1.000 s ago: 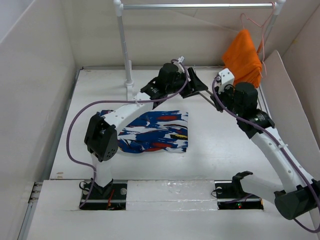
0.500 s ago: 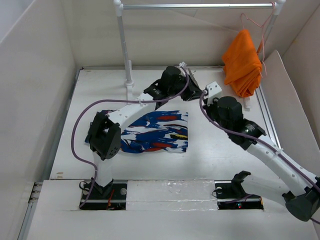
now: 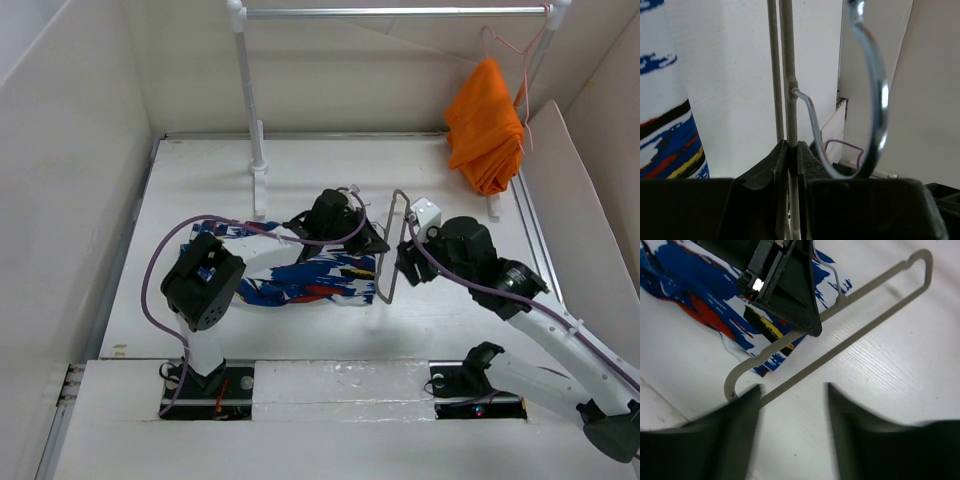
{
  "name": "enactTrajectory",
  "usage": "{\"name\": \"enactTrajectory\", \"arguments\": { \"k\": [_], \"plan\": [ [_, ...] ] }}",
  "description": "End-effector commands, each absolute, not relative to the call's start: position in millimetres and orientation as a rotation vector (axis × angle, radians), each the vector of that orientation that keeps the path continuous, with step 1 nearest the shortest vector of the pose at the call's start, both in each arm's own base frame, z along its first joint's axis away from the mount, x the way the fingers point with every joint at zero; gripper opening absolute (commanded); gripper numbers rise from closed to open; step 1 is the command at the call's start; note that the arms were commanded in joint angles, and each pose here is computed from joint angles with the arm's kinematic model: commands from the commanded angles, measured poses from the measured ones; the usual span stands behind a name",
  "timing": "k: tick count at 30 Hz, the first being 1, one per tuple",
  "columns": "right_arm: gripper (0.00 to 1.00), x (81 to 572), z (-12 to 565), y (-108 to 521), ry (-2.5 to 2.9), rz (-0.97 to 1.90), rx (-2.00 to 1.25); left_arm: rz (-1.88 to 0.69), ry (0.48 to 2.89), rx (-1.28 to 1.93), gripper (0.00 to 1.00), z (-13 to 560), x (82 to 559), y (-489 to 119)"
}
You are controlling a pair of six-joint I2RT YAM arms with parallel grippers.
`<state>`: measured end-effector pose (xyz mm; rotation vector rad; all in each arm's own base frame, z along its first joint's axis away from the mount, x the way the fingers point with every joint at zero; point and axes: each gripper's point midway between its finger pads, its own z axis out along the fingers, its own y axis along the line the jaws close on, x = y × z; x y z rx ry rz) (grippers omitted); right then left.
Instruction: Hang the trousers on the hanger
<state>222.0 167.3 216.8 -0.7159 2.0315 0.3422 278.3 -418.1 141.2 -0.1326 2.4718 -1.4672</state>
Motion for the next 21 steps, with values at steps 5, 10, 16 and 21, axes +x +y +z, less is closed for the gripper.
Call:
{"name": "enactTrajectory", "arguments": {
  "k": [5, 10, 16, 21],
  "plan": [
    [0.00, 231, 204, 199, 2.054, 0.573, -0.633, -1.554, 2.249, -0.086, 0.00, 174, 268, -414],
    [0.00, 267, 182, 210, 2.037, 0.590, -0.551, -1.388, 2.252, -0.197, 0.00, 136, 276, -390],
    [0.08, 298, 135, 217, 2.097, 0.649, -0.490, -1.303, 2.284, -0.264, 0.00, 98, 281, -381],
    [0.39, 321, 107, 229, 2.152, 0.629, -0.511, -1.256, 2.282, -0.292, 0.00, 90, 285, -375]
  ]
}}
